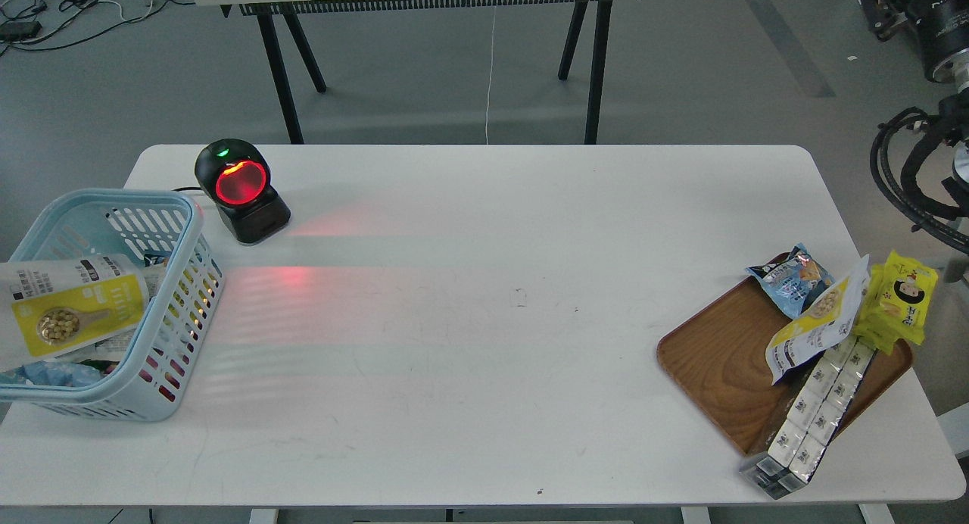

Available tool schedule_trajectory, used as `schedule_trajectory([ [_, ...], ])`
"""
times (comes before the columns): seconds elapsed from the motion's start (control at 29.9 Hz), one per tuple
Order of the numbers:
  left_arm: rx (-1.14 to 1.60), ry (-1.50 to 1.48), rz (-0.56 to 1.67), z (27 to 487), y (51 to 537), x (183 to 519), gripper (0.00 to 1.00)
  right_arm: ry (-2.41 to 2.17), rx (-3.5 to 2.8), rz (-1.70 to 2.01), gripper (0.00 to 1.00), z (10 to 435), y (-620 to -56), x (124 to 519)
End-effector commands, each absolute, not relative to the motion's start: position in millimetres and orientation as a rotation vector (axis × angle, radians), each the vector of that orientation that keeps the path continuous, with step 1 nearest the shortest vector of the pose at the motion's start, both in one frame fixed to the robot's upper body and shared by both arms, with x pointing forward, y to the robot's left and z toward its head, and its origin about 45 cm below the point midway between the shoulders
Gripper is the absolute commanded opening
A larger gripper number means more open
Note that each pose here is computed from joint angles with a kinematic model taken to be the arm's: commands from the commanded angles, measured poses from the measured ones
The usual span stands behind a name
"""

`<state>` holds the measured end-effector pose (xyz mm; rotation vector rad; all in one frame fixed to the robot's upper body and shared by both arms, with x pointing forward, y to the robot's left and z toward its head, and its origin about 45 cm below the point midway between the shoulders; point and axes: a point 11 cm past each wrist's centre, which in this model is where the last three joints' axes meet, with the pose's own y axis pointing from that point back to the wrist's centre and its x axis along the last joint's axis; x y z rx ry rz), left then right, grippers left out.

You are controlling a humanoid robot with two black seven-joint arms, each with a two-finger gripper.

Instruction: Scan snack and place in basket

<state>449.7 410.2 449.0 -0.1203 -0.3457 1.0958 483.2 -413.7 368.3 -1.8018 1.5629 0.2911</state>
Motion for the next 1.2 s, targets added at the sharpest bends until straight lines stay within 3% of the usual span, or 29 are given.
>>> schedule_trajectory([
  [0.0,-0.344,-0.232,1.153,450.6,407.0,466.2,1.00,1.551,-1.805,0.297,0.99,368.1,-410.2,484.1],
  [0.23,-0.634,-0.024,1.217,437.6,399.8,489.3,1.00,1.552,-1.793,0.312,0.99,367.5,-404.7,487.0],
  [0.54,-0.797,0.263,1.340,364.4,394.5,509.4,1.00,1.526,-1.762,0.345,0.99,364.8,-391.9,492.1],
  [0.84,-0.796,0.451,1.414,289.6,382.9,503.9,1.00,1.564,-1.755,0.403,0.99,345.8,-396.2,495.2],
  [1.17,-0.784,0.467,1.402,283.0,375.1,503.4,1.00,1.511,-1.711,0.506,0.99,320.1,-368.0,503.3],
])
